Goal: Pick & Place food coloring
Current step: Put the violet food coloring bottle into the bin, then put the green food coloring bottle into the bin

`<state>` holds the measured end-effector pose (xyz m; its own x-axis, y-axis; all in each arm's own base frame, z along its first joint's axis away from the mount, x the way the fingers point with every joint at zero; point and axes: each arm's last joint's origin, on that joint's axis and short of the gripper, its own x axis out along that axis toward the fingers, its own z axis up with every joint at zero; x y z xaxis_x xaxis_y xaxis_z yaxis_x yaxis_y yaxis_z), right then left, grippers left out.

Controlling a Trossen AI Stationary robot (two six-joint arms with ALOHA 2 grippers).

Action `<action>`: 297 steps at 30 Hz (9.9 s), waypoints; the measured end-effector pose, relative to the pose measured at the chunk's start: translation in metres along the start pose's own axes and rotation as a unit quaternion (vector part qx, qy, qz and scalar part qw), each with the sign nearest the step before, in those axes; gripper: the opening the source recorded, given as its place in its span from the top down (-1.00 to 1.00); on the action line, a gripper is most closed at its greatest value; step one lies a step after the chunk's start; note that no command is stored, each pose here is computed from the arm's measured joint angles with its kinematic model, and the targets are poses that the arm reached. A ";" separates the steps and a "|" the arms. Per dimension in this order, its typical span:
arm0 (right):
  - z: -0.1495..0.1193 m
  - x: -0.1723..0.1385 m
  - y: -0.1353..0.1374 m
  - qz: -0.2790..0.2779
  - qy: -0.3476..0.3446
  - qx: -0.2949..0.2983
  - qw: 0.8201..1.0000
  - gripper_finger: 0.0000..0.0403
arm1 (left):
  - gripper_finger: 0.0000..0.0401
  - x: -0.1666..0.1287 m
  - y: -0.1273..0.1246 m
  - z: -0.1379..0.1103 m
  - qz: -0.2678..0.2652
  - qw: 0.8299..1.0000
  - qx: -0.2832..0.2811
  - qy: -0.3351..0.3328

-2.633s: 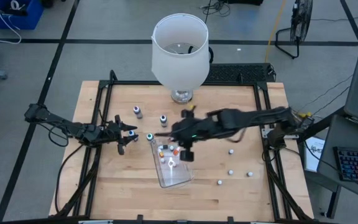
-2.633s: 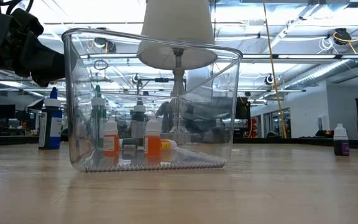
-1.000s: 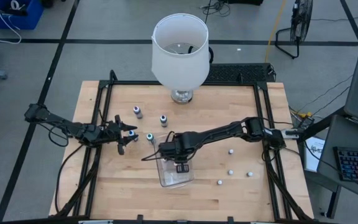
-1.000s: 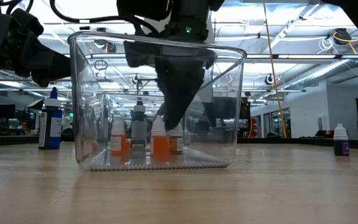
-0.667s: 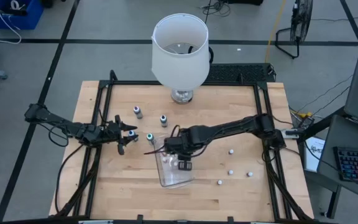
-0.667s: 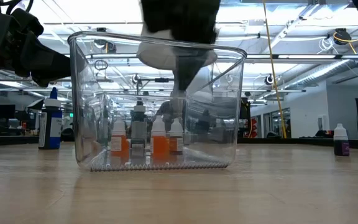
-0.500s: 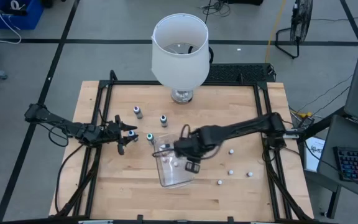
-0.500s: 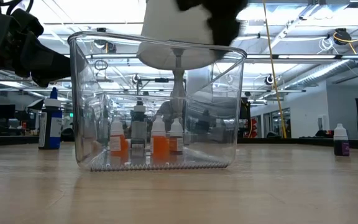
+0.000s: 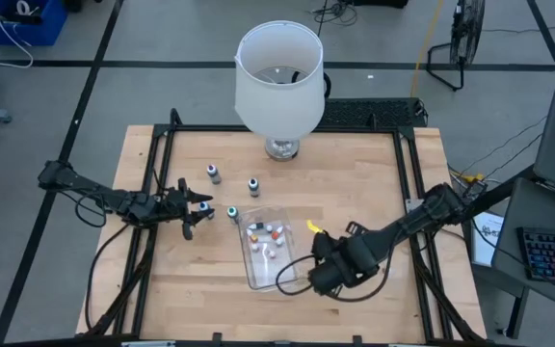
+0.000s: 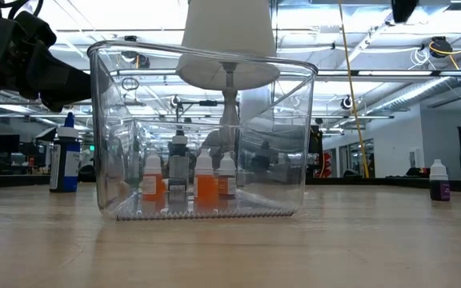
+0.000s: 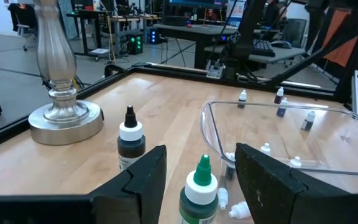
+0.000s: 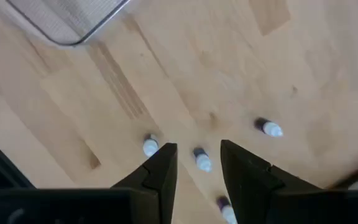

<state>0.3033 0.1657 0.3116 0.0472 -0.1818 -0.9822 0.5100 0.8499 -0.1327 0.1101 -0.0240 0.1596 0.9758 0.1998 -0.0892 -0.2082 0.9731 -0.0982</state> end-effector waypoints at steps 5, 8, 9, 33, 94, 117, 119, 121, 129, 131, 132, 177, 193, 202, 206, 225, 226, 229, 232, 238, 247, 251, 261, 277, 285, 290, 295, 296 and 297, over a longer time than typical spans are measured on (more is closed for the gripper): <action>-0.008 0.017 -0.027 -0.039 0.020 0.039 0.998 0.33 | 0.05 0.000 0.000 0.000 0.000 1.000 0.000 0.000; -0.018 0.039 -0.051 -0.077 0.046 0.078 0.993 0.26 | 0.05 0.000 0.000 0.000 0.000 1.000 0.000 0.000; -0.022 0.045 -0.061 -0.089 0.059 0.089 0.990 0.23 | 0.05 0.000 0.000 0.000 0.000 1.000 0.000 0.000; -0.065 0.149 -0.144 0.096 -0.008 0.210 0.973 0.10 | 0.05 0.000 0.000 0.000 0.000 1.000 0.000 0.000; 0.066 -0.009 -0.075 0.188 -0.339 -0.040 0.921 0.72 | 0.05 0.000 0.000 0.000 0.000 1.000 0.000 0.000; 0.148 0.059 0.024 0.131 -0.153 -0.231 0.952 0.72 | 0.05 0.000 0.000 0.000 0.000 1.000 0.000 0.000; 0.143 0.066 0.028 0.121 -0.130 -0.242 0.954 0.72 | 0.05 0.000 0.000 0.000 0.000 1.000 0.000 0.000; 0.137 0.073 0.034 0.115 -0.111 -0.247 0.956 0.72 | 0.05 0.000 0.000 0.000 0.000 1.000 0.000 0.000; 0.125 0.095 0.045 0.130 -0.082 -0.248 0.957 0.72 | 0.05 0.000 0.000 0.000 0.000 1.000 0.000 0.000; 0.123 0.103 0.044 0.126 -0.074 -0.251 0.957 0.72 | 0.05 0.000 0.000 0.000 0.000 1.000 0.000 0.000; 0.122 0.109 0.044 0.126 -0.072 -0.251 0.957 0.72 | 0.05 0.000 0.000 0.000 0.000 1.000 0.000 0.000; 0.096 0.049 0.013 0.215 -0.096 -0.125 0.964 0.28 | 0.05 0.000 0.000 0.000 0.000 1.000 0.000 0.000; -0.016 0.022 0.040 0.117 -0.023 -0.030 0.992 0.29 | 0.05 0.000 0.000 0.000 0.000 1.000 0.000 0.000; -0.046 0.069 0.041 0.061 0.037 0.025 0.997 0.29 | 0.05 0.000 0.000 0.000 0.000 1.000 0.000 0.000; -0.053 0.091 0.035 0.035 0.066 0.036 0.997 0.29 | 0.05 0.000 0.000 0.000 0.000 1.000 0.000 0.000; -0.048 0.131 0.031 0.067 0.070 0.031 0.995 0.29 | 0.05 0.000 0.000 0.000 0.000 1.000 0.000 0.000; -0.049 0.132 0.030 0.066 0.071 0.031 0.995 0.29 | 0.05 0.000 0.000 0.000 0.000 1.000 0.000 0.000; -0.050 0.135 0.029 0.062 0.073 0.032 0.995 0.29 | 0.05 0.000 0.000 0.000 0.000 1.000 0.000 0.000; -0.051 0.137 0.028 0.059 0.074 0.032 0.995 0.29 | 0.05 0.000 0.000 0.000 0.000 1.000 0.000 0.000; -0.052 0.139 0.028 0.060 0.074 0.032 0.995 0.29 | 0.05 0.000 0.000 0.000 0.000 1.000 0.000 0.000; -0.052 0.139 0.028 0.059 0.074 0.031 0.995 0.40 | 0.05 0.000 0.000 0.000 0.000 1.000 0.000 0.000; -0.052 0.139 0.028 0.060 0.073 0.015 0.995 0.65 | 0.05 0.000 0.000 0.000 0.000 1.000 0.000 0.000; -0.038 0.107 0.015 0.072 -0.010 -0.044 0.996 0.77 | 0.05 0.000 0.000 0.000 0.000 1.000 0.000 0.000; 0.093 -0.050 -0.048 0.197 -0.376 -0.120 0.897 0.77 | 0.05 0.000 0.000 0.000 0.000 1.000 0.000 0.000; 0.164 -0.059 -0.063 0.169 -0.363 -0.153 0.903 0.77 | 0.05 0.000 0.000 0.000 0.000 1.000 0.000 0.001; 0.191 -0.015 -0.058 0.148 -0.283 -0.181 0.930 0.77 | 0.05 0.000 0.000 0.000 0.000 1.000 -0.001 -0.002; 0.202 0.042 -0.047 0.105 -0.177 -0.209 0.956 0.77 | 0.05 0.000 0.000 0.000 0.000 1.000 0.000 0.000; 0.203 0.055 -0.044 0.098 -0.156 -0.213 0.960 0.77 | 0.05 0.000 0.000 0.000 0.000 1.000 0.000 0.000; 0.205 0.065 -0.040 0.093 -0.142 -0.216 0.961 0.77 | 0.05 0.000 0.000 0.000 0.000 1.000 0.000 0.000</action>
<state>0.4618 0.0188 0.2799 0.3675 -0.0817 -0.9264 0.0679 0.9958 -0.0609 0.1102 -0.0240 0.1596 0.9758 0.1998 -0.0889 -0.2082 0.9731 -0.0984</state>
